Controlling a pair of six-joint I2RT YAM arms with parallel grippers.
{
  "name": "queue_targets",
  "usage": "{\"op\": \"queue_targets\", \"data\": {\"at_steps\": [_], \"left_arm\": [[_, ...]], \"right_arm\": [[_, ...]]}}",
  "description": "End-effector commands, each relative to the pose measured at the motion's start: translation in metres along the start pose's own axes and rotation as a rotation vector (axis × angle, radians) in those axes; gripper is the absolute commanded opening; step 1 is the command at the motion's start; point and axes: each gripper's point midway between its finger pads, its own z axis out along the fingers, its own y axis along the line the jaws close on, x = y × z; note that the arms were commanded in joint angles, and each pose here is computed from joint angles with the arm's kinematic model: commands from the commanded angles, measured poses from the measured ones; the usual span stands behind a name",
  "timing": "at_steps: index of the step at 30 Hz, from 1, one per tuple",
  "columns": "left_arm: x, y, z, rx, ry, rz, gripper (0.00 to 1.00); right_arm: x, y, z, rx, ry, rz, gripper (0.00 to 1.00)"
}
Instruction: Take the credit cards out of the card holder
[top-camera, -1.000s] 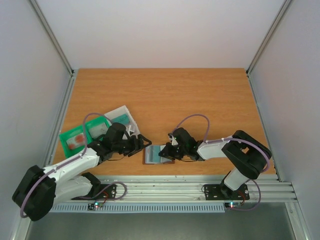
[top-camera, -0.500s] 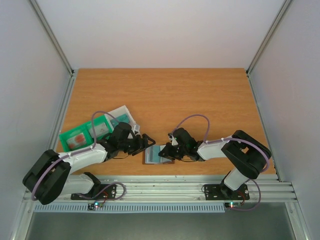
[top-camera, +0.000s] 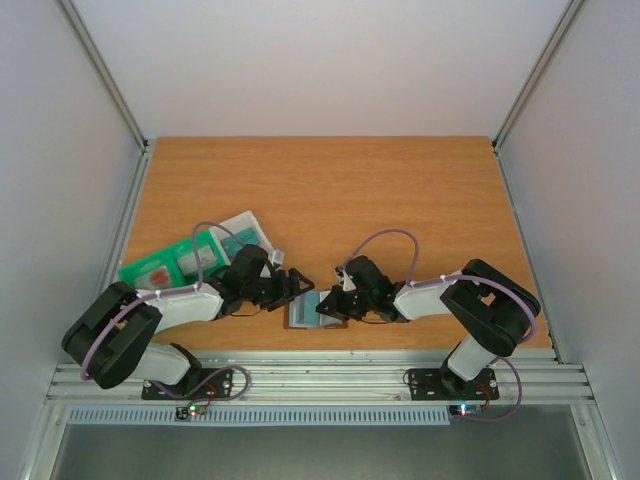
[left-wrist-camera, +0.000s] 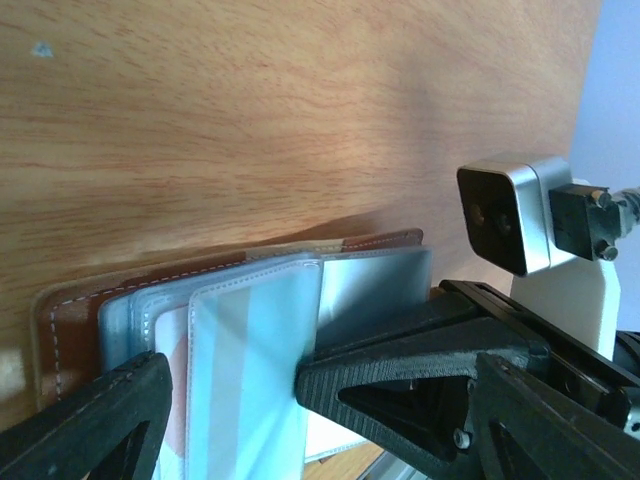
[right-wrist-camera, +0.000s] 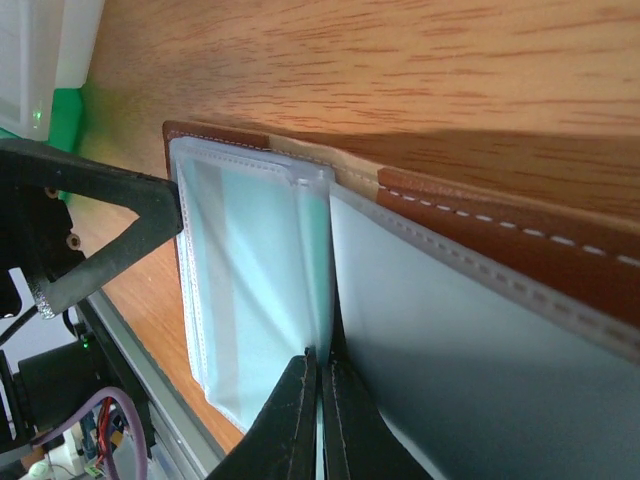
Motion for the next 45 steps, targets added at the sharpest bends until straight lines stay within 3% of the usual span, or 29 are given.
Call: {"op": "queue_targets", "data": {"at_steps": [1, 13, 35, 45], "left_arm": [[-0.003, -0.009, 0.007, 0.048, -0.003, 0.032, 0.82], [0.003, -0.019, 0.006, 0.110, 0.031, 0.008, 0.82], [0.003, -0.002, -0.005, 0.001, -0.003, 0.056, 0.85], [0.009, -0.003, 0.006, 0.050, 0.044, 0.042, 0.86]], "right_arm": [[0.015, -0.027, 0.003, 0.085, 0.035, 0.037, 0.05], [0.014, -0.028, 0.003, 0.093, 0.031, 0.034, 0.05], [0.014, -0.033, -0.001, 0.114, 0.019, -0.048, 0.04], [0.015, -0.037, 0.004, 0.122, 0.034, -0.055, 0.06]]}}
